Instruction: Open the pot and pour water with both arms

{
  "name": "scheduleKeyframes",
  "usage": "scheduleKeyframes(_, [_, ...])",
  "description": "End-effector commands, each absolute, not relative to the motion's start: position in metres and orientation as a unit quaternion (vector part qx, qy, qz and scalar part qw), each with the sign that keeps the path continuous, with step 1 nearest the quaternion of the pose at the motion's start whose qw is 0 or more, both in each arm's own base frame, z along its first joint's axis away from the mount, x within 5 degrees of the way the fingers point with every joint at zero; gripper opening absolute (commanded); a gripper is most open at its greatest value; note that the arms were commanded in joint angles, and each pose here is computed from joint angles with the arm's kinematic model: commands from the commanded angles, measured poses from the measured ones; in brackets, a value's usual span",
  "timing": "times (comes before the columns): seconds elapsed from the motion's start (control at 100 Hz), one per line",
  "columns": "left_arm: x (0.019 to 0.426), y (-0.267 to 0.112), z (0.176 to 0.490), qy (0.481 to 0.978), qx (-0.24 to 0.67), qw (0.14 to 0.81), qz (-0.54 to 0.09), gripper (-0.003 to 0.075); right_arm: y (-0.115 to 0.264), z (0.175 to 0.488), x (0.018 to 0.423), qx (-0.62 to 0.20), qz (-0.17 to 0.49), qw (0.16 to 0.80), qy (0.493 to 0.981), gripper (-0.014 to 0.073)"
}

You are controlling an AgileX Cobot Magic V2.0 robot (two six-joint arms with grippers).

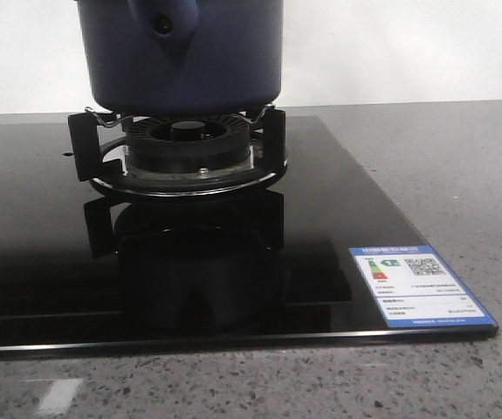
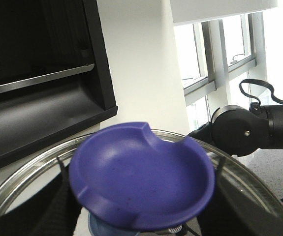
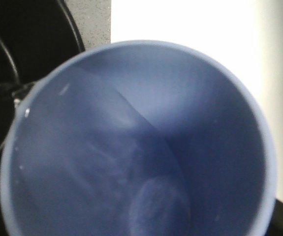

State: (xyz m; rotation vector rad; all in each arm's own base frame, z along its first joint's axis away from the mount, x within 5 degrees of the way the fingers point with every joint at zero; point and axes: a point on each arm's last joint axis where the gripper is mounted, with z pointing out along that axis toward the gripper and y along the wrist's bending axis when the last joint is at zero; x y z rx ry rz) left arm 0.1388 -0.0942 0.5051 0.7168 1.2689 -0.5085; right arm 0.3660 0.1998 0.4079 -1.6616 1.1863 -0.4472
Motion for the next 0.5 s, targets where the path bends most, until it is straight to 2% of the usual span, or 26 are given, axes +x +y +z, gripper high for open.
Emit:
scheduleKeyframes(0.0, [0.1286, -0.0882, 0.524, 0.548, 0.289, 0.745, -0.245, 0.0232, 0.1944, 0.4508, 0.3531, -0.654, -0.237, 0.566, 0.443, 0.0289])
scheduleKeyframes(0.21, [0.1285, -0.0883, 0.524, 0.549, 0.29, 0.745, -0.245, 0.0232, 0.1967, 0.4491, 0.3548, -0.661, -0.249, 0.562, 0.429, 0.0289])
scheduleKeyframes(0.49, [0.1278, -0.0893, 0.5232, 0.549, 0.296, 0.741, -0.248, 0.0232, 0.1934, 0.4562, 0.3584, -0.651, -0.308, 0.568, 0.398, 0.0289])
